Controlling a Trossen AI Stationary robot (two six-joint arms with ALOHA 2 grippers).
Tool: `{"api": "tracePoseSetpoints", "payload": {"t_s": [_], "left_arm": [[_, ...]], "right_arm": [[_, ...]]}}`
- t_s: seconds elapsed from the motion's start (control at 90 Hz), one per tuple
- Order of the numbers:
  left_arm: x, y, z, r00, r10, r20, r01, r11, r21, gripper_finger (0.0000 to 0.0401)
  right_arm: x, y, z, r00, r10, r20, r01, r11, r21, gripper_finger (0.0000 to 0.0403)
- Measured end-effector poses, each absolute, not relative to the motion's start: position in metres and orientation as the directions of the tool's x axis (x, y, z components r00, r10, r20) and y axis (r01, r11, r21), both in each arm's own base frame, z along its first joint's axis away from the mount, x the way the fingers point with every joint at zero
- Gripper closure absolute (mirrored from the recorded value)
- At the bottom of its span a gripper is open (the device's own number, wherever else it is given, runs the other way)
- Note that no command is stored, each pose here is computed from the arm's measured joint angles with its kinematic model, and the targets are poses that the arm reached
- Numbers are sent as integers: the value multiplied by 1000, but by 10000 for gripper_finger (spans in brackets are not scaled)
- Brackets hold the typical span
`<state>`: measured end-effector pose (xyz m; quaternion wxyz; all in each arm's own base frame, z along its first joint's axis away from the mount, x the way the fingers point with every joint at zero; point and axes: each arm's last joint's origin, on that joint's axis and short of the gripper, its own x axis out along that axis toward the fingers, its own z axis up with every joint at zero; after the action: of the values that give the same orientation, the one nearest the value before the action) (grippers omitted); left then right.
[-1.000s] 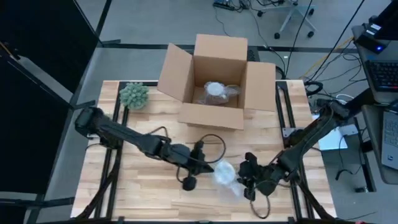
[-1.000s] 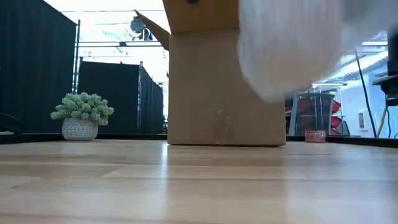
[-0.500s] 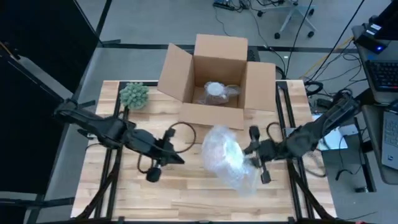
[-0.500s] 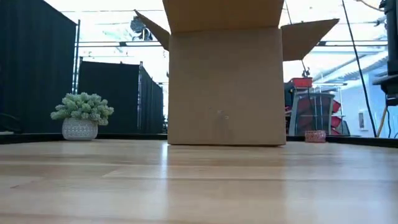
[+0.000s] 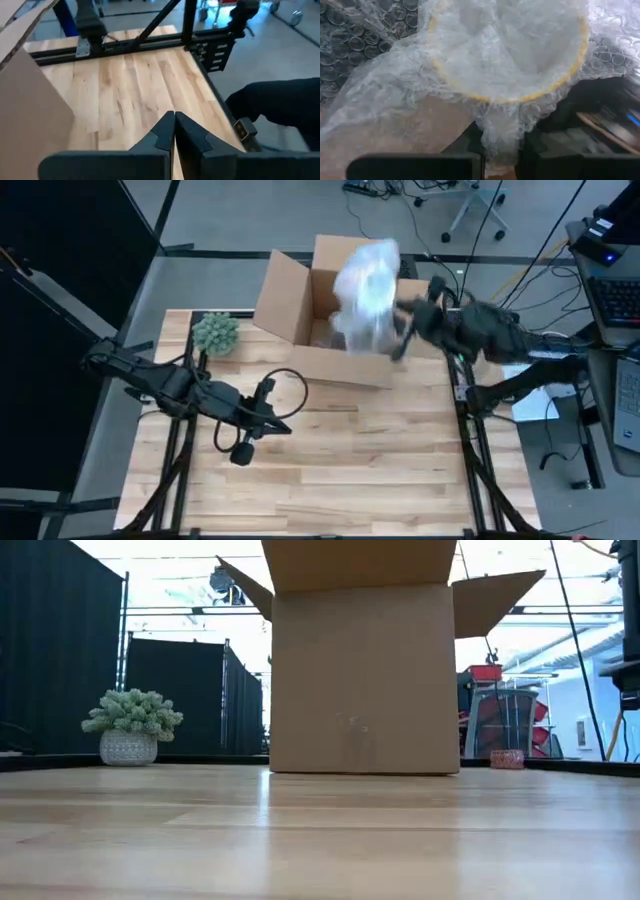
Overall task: Wrap mug
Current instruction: Put the orange wrapped mug into the box
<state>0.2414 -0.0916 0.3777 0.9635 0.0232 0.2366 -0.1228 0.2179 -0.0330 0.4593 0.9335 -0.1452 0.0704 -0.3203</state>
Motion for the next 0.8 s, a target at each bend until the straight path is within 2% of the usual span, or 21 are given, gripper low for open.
{"api": "tracePoseSetpoints", "payload": {"t_s": [0.133,0.3,0.433,0.656,0.8], "left_arm": [[243,-89,372,856,-203,-476,228,974,-6,401],[243,-89,371,854,-202,-479,227,974,-6,401],[243,-89,371,854,-202,-480,227,974,-6,401],[243,-90,371,853,-205,-479,230,973,-7,401],[241,-96,371,848,-224,-480,252,968,-7,401]], "right_arm": [[225,-78,435,680,-703,-208,652,710,-267,366],[249,-113,397,660,-617,-427,601,776,-192,366],[273,-128,362,589,-577,-566,595,784,-180,366],[306,-145,312,480,-542,-690,630,760,-159,366],[321,-155,288,443,-534,-720,673,729,-127,366]]}}
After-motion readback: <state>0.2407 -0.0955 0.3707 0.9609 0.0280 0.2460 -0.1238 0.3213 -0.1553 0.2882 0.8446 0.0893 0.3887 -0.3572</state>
